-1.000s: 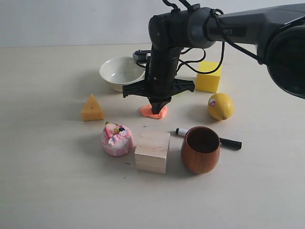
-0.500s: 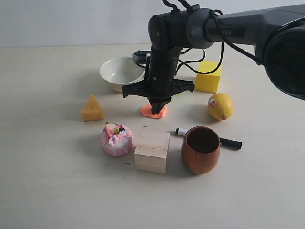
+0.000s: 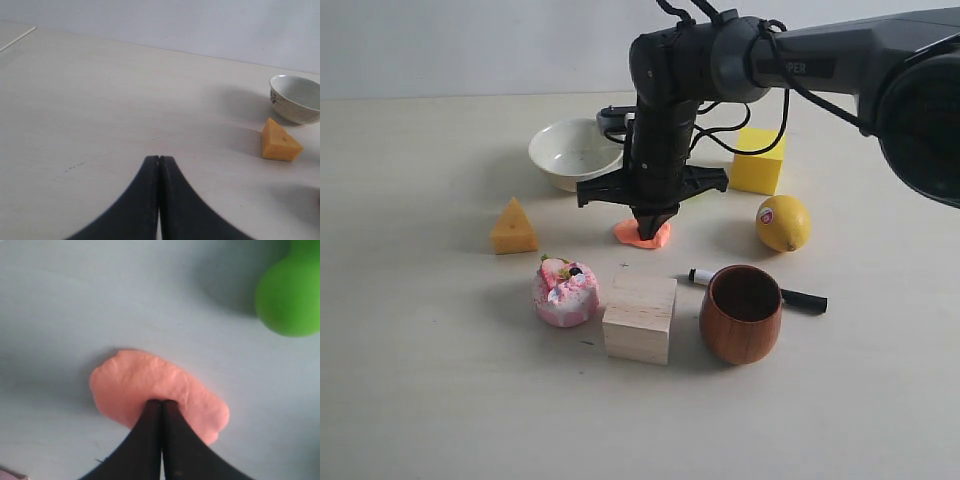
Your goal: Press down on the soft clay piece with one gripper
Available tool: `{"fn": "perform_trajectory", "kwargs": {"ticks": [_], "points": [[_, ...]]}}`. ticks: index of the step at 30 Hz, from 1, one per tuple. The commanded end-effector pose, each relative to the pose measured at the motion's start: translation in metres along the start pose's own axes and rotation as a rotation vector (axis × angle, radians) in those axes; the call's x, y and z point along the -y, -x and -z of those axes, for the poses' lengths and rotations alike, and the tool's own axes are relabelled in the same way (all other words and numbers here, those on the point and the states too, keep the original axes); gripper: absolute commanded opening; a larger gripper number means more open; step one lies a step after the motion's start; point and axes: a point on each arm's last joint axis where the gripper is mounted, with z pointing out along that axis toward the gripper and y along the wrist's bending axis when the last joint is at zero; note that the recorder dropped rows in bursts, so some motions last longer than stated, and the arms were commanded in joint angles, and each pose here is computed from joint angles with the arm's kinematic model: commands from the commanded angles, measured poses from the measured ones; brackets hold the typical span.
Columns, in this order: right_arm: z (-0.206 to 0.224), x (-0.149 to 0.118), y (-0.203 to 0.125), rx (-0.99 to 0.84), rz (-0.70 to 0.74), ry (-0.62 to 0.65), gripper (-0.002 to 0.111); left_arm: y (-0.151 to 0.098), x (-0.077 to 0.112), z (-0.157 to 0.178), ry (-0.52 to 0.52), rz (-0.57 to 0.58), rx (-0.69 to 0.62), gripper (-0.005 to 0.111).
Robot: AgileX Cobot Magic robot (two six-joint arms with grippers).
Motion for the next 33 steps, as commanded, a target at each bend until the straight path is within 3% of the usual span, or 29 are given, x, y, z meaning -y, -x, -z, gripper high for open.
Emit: {"fn": "perform_trajectory", "kwargs": {"ticks": [1,9,21,27,33], "points": [[-0.008,0.004,-0.005,-0.012,0.056,-0.057,0.000,0.002,0.000,0.001,-0.005,0.011,0.018,0.000],[0.025,0.001,0.000,0.063,0.065,-0.028,0.000,0.002,0.000,0.001,-0.005,0.011,0.018,0.000],[0.037,0.000,-0.001,0.063,0.067,-0.028,0.000,0.002,0.000,0.001,-0.005,0.011,0.018,0.000],[0.104,-0.005,-0.009,0.325,0.162,-0.001,0.000,0.002,0.000,0.001,-0.005,0.011,0.018,0.000],[0.165,0.005,-0.044,0.572,0.248,0.053,0.000,0.002,0.000,0.001,-0.005,0.011,0.018,0.000]]}}
